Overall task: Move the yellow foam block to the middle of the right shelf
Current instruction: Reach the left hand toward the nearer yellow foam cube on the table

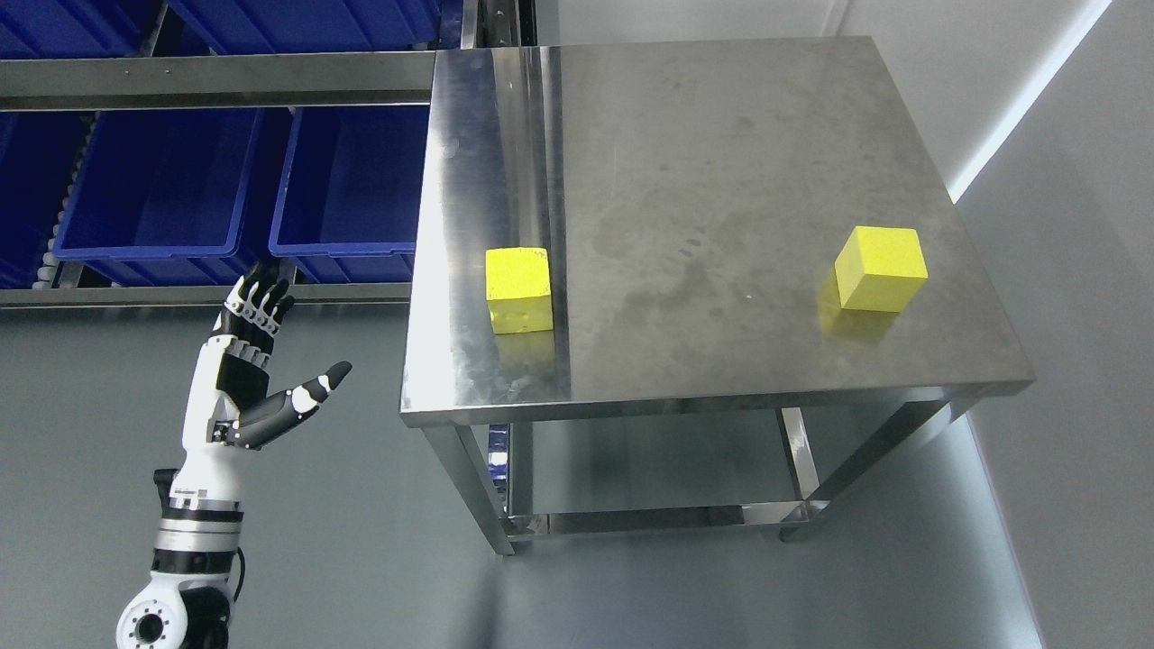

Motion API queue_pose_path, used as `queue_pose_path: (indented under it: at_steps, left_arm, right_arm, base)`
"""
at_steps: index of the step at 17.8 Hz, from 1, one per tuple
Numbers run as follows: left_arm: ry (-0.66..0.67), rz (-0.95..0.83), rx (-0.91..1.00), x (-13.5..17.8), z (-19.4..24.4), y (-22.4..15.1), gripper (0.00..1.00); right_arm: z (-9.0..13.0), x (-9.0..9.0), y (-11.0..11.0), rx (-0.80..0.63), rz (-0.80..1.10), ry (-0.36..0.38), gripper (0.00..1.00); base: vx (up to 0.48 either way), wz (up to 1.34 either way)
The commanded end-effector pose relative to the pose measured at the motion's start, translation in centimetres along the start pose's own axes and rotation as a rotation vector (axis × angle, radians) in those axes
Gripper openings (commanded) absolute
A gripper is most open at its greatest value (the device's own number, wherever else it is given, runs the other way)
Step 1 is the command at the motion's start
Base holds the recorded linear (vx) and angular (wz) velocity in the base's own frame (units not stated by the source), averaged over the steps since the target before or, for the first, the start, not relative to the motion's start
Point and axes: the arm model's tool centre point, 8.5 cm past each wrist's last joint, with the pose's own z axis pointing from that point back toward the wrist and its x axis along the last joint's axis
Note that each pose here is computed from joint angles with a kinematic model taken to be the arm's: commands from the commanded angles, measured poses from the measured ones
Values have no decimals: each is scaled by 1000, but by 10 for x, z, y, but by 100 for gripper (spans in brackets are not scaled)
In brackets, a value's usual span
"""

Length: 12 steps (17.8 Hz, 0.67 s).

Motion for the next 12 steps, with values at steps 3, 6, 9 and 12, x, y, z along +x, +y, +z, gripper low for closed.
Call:
queue_pose_path:
  at_steps: [3,6,9,12]
  left_arm:
    - [4,-9,-21,0,1,0,100]
    - [3,-23,-116,3,-13,-11,100]
    - [44,-16,-215,6,-43,-28,100]
    - [73,-4,-365,14,-79,-59,100]
  right_arm:
    - [-1,9,-11,-17,2,-22,100]
    - [-1,9,-11,-17,2,-23,100]
    - [-1,9,-11,-17,2,-22,100]
    - [-1,9,-11,-17,2,-22,100]
  base:
    - [0,0]
    - [0,0]
    - [0,0]
    - [0,0]
